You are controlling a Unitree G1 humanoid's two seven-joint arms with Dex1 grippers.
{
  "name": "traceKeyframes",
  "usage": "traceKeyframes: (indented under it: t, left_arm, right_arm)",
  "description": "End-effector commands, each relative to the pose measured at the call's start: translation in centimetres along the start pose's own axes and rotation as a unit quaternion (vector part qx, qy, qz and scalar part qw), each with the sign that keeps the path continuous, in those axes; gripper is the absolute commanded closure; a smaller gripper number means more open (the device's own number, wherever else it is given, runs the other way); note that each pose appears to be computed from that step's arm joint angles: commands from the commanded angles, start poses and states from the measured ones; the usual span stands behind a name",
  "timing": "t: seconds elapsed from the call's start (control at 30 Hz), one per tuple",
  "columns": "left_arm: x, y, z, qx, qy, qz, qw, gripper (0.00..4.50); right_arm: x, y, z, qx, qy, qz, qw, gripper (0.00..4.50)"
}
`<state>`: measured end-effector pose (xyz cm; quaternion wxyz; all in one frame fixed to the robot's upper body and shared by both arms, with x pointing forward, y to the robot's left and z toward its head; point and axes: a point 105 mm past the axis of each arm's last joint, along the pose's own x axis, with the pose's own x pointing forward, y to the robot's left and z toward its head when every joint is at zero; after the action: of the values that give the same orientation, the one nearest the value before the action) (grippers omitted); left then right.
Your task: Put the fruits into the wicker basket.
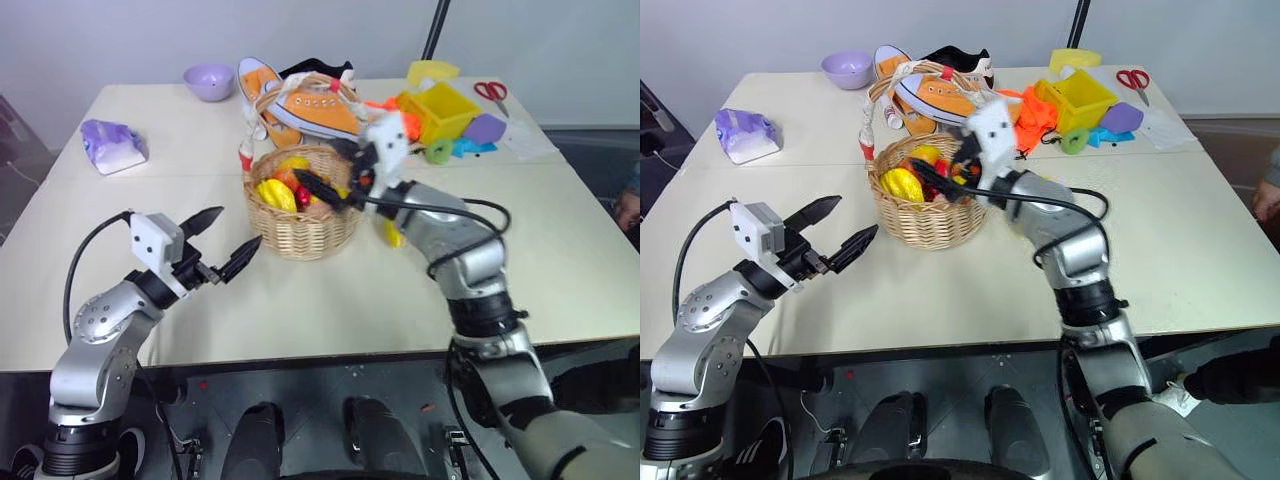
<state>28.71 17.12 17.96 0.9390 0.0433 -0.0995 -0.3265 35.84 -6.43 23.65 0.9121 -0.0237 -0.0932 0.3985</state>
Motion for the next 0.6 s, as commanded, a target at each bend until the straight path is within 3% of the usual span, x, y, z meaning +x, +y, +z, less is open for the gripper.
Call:
traceKeyframes:
  t: [0.03, 0.13, 0.23, 0.37, 0.6]
  left_arm:
    - [0.2, -0.2, 1.0, 0.006, -0.02, -0.019, 1.0, 0.01]
    - [0.3, 0.0, 1.9, -0.007, -0.053, -0.034, 0.998, 0.01]
    - [0.5, -1.1, 1.4, -0.012, -0.04, -0.099, 0.994, 0.01]
    - [0.7, -1.6, 0.9, -0.012, -0.026, -0.142, 0.989, 0.01]
    - [0.7, -2.5, 0.2, -0.007, -0.005, -0.176, 0.984, 0.01]
  right_arm:
    - [-5.0, -0.4, 0.5, -0.009, -0.004, -0.036, 0.999, 0.01]
    - [-8.9, -0.7, -2.0, -0.028, 0.045, -0.094, 0.994, 0.01]
    - [-11.3, -1.8, -4.8, -0.029, 0.093, -0.198, 0.975, 0.01]
    - [-11.7, -1.8, -6.3, -0.009, 0.109, -0.248, 0.963, 0.01]
    - [-10.8, -2.2, -7.9, -0.015, 0.147, -0.265, 0.953, 0.01]
